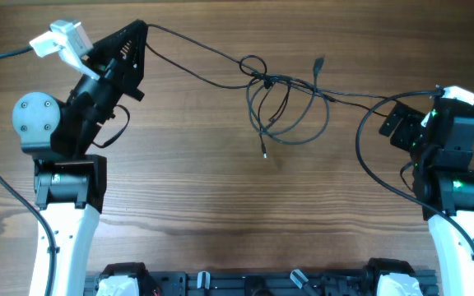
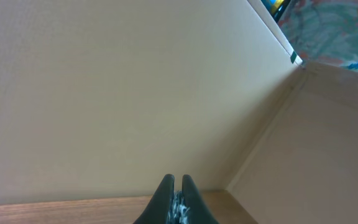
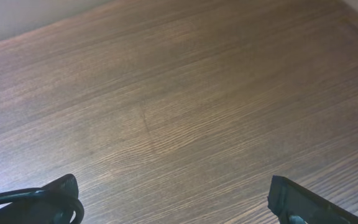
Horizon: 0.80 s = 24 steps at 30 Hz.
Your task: Untangle cables
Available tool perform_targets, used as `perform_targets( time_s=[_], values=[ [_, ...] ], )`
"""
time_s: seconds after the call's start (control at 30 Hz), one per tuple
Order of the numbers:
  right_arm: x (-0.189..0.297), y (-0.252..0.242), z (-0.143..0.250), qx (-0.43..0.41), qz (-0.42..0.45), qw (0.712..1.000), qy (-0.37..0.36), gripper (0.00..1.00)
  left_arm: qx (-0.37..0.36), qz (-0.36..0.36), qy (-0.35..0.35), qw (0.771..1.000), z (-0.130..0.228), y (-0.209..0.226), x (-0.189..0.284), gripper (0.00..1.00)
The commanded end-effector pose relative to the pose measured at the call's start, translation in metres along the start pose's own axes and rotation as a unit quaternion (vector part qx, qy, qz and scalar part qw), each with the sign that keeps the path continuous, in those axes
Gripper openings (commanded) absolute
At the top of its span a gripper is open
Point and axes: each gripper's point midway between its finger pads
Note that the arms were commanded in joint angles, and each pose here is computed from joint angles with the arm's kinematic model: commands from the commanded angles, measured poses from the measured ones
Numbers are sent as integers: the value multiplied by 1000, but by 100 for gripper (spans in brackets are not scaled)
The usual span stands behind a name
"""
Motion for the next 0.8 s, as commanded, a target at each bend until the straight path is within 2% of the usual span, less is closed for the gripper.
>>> perform_targets(
  time_s=[0.0, 0.13, 0.2, 0.23, 0.27, 0.37, 0.4, 0.43, 0.47, 0.5, 0.53, 0.57, 0.63, 0.73, 0.77],
  values=[
    [-2, -14, 1, -11, 29, 1000, 3, 100, -10, -33, -42, 999, -25, 7, 9, 4],
    [-3, -8, 5, -10, 12, 1000, 13, 100, -7, -52, -51, 997, -27, 14, 9, 4],
    [2, 32, 14, 34, -105, 993, 39, 100, 5, -35, -18, 999, -12, 7, 6, 4],
    [12, 63, 21, 79, -201, 975, 49, 100, 18, -26, 9, 999, 2, 5, 4, 4],
    [35, 99, 30, 142, -326, 933, 50, 100, 37, -18, 45, 998, 21, 1, 2, 4],
    [101, 148, 45, 216, -550, 806, 23, 100, 82, -8, 127, 988, 67, -10, -2, 4],
    [110, 151, 45, 215, -571, 792, 20, 100, 94, -7, 153, 984, 83, -13, -2, 4],
    [111, 152, 44, 214, -575, 789, 17, 100, 107, -9, 179, 978, 98, -16, -2, 4],
    [111, 152, 44, 214, -575, 789, 16, 100, 119, -14, 203, 972, 113, -17, -2, 17],
    [111, 152, 43, 214, -575, 789, 16, 100, 128, -30, 219, 967, 124, -12, -1, 36],
    [111, 152, 43, 211, -575, 790, 18, 100, 135, -66, 235, 960, 137, 0, 2, 63],
    [110, 152, 43, 204, -573, 793, 23, 100, 140, -130, 250, 949, 151, 22, 10, 82],
    [104, 150, 42, 200, -558, 805, 26, 100, 135, -224, 269, 927, 167, 54, 28, 98],
    [102, 149, 42, 197, -553, 809, 28, 100, 106, -342, 280, 891, 177, 91, 59, 100],
    [102, 149, 42, 197, -552, 809, 28, 100, 87, -397, 284, 868, 178, 106, 77, 100]
  ],
)
Point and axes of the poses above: each gripper's point midway between its finger pads, its own x axis back along the fingers, its own y axis along the line the jaws close on, z = x × y, and after that the axes turned 4 degrees about -x, right-handed
